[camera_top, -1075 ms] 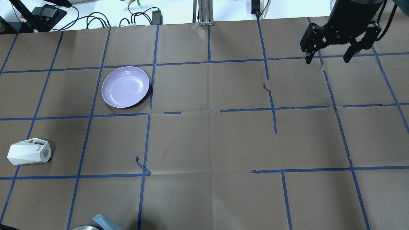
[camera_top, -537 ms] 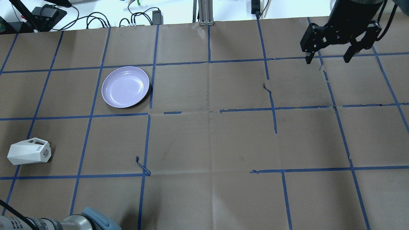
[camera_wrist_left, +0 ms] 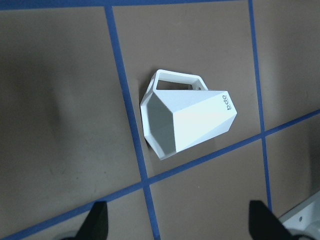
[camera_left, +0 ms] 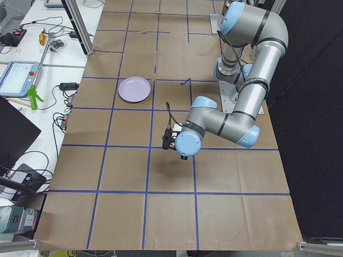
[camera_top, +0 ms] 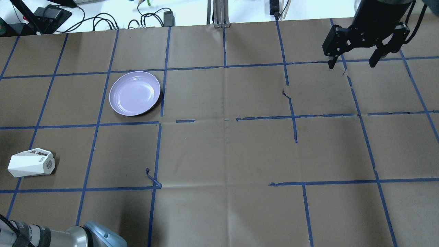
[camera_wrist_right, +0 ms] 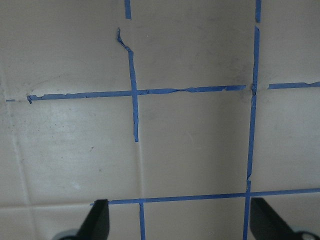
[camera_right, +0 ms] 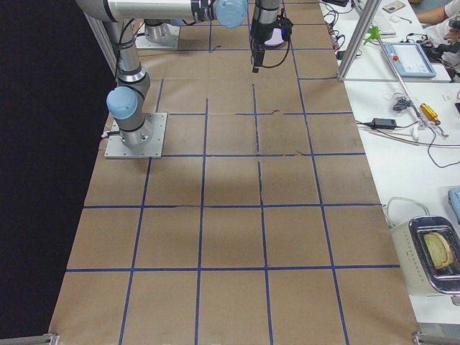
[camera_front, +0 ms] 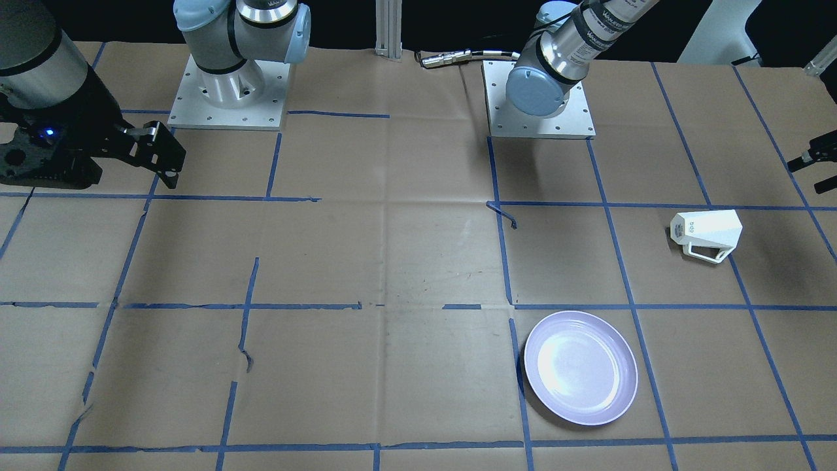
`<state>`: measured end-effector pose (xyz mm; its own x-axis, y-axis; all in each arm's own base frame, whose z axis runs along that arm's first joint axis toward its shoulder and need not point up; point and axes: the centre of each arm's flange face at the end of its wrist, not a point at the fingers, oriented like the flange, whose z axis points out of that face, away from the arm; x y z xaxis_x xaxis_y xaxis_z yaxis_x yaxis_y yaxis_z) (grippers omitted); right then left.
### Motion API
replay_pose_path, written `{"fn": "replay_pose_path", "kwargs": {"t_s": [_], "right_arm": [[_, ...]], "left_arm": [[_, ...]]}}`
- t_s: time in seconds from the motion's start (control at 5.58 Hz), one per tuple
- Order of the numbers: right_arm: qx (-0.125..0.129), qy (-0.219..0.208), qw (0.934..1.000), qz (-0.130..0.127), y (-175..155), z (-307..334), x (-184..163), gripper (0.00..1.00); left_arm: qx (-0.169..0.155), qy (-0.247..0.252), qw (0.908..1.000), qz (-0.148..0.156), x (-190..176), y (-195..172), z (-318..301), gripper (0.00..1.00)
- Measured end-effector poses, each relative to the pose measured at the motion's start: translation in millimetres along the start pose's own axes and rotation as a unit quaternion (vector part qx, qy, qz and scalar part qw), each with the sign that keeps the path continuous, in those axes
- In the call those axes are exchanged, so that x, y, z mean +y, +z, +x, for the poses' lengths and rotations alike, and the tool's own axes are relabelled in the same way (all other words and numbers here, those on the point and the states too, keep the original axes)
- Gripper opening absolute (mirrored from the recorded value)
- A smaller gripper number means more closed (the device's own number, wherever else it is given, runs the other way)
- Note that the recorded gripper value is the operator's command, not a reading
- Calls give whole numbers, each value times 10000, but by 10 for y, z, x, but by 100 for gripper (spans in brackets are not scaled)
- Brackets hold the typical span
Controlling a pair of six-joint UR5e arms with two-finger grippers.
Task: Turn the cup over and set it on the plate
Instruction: 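Lower the left gripper over the white mug and close on its rim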
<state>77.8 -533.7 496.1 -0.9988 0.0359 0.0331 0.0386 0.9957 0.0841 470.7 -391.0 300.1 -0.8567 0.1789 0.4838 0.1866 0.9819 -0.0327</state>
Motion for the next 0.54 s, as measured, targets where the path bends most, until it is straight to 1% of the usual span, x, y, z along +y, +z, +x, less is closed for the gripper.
{"fn": "replay_pose_path", "kwargs": {"t_s": [0.36, 0.54], "right_arm": [[0, 0, 10000, 0, 0, 0, 0, 100], [0, 0, 10000, 0, 0, 0, 0, 100]], "left_arm": [[581, 156, 9978, 273, -73, 461, -305, 98], [841, 222, 9956, 343, -89, 647, -374, 98]]}}
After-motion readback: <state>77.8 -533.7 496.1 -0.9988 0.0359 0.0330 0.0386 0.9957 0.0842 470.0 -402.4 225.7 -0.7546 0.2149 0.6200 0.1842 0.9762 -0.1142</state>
